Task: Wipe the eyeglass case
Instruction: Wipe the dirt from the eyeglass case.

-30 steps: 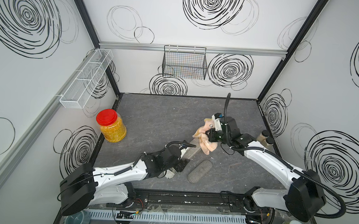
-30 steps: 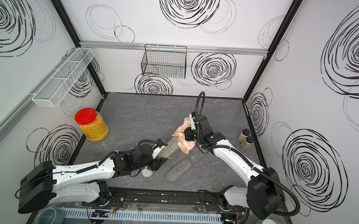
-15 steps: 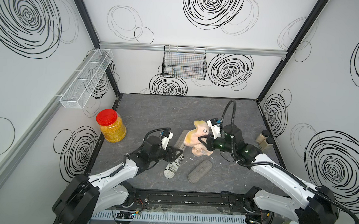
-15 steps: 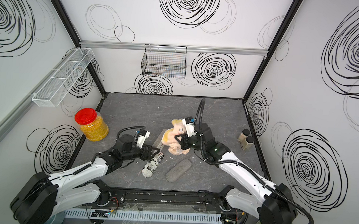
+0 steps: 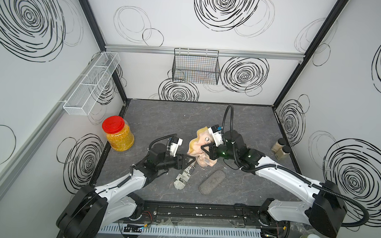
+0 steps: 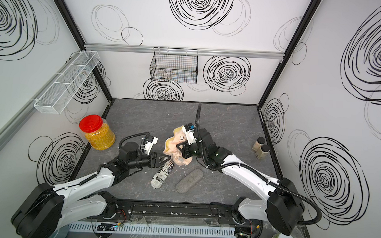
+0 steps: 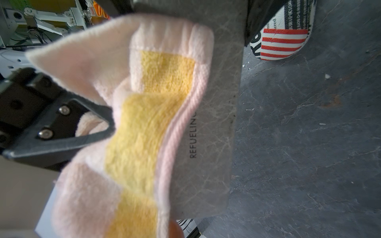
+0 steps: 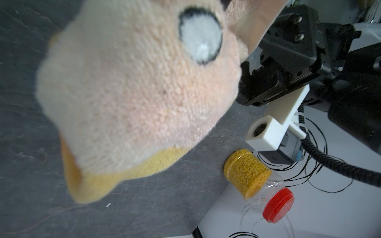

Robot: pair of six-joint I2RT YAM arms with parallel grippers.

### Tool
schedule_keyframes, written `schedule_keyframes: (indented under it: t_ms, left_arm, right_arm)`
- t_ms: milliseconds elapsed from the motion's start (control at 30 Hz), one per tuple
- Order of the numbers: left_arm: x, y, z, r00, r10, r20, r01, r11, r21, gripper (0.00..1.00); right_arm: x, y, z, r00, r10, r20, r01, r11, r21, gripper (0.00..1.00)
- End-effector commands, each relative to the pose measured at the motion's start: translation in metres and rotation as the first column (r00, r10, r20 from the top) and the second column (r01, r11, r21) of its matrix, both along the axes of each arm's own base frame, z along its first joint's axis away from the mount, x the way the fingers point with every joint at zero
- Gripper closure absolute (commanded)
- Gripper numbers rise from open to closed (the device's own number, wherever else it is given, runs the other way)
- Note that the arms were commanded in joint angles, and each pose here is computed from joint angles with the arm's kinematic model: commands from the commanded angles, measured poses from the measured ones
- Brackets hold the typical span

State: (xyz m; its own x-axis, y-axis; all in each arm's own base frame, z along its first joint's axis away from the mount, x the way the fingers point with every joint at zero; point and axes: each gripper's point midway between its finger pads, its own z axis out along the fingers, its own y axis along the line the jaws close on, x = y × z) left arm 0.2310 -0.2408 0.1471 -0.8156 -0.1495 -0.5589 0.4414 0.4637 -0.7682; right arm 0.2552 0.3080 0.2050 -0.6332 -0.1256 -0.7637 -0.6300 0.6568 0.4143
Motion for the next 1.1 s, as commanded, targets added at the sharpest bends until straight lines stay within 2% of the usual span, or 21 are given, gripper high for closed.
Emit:
schedule_keyframes:
  t_ms: [0, 167, 267, 467, 633, 700, 833, 933, 1000, 1067]
  left_arm:
    - [-0.003, -0.01, 0.039, 0.986, -0.061, 0.153, 0.077, 0.992, -0.102, 0.38]
    - [-0.001, -0.012, 0.044, 0.985, -0.056, 0.164, 0.075, 0.991, -0.11, 0.38]
    - [-0.001, -0.013, 0.043, 0.984, -0.065, 0.166, 0.083, 0.991, -0.105, 0.38]
    - [-0.005, -0.014, 0.043, 0.984, -0.065, 0.168, 0.083, 0.991, -0.104, 0.39]
    - [-0.005, -0.013, 0.044, 0.983, -0.053, 0.176, 0.071, 0.992, -0.1, 0.38]
    - [-0.005, -0.014, 0.043, 0.983, -0.055, 0.174, 0.073, 0.993, -0.097, 0.38]
    - [-0.003, -0.016, 0.043, 0.983, -0.061, 0.174, 0.079, 0.992, -0.098, 0.38]
    - [-0.003, -0.018, 0.045, 0.981, -0.07, 0.181, 0.089, 0.991, -0.099, 0.38]
    - [-0.003, -0.019, 0.045, 0.98, -0.073, 0.184, 0.092, 0.991, -0.1, 0.38]
    - [-0.003, -0.018, 0.045, 0.981, -0.073, 0.182, 0.092, 0.991, -0.097, 0.38]
  right_arm:
    - [0.006, -0.009, 0.008, 0.997, -0.04, 0.066, 0.041, 0.999, -0.008, 1.0]
    - [-0.025, 0.014, 0.008, 0.992, 0.109, 0.056, -0.11, 0.994, 0.01, 1.0]
    - [-0.033, 0.018, 0.006, 0.988, 0.138, 0.07, -0.138, 0.99, -0.005, 1.0]
    - [0.014, -0.019, 0.014, 0.984, -0.114, 0.14, 0.125, 0.99, -0.07, 1.0]
    - [0.034, -0.043, 0.02, 0.966, -0.207, 0.154, 0.22, 0.973, -0.069, 1.0]
    - [0.027, -0.036, 0.017, 0.98, -0.152, 0.128, 0.161, 0.985, -0.059, 1.0]
    - [-0.017, 0.001, 0.015, 0.991, 0.091, 0.102, -0.09, 0.996, -0.013, 1.0]
    - [-0.029, 0.01, 0.01, 0.984, 0.147, 0.105, -0.146, 0.989, -0.01, 1.0]
    - [-0.015, 0.001, 0.004, 0.991, 0.063, 0.116, -0.057, 0.997, -0.055, 1.0]
    - [0.004, -0.018, 0.002, 0.99, -0.076, 0.122, 0.089, 0.99, -0.107, 1.0]
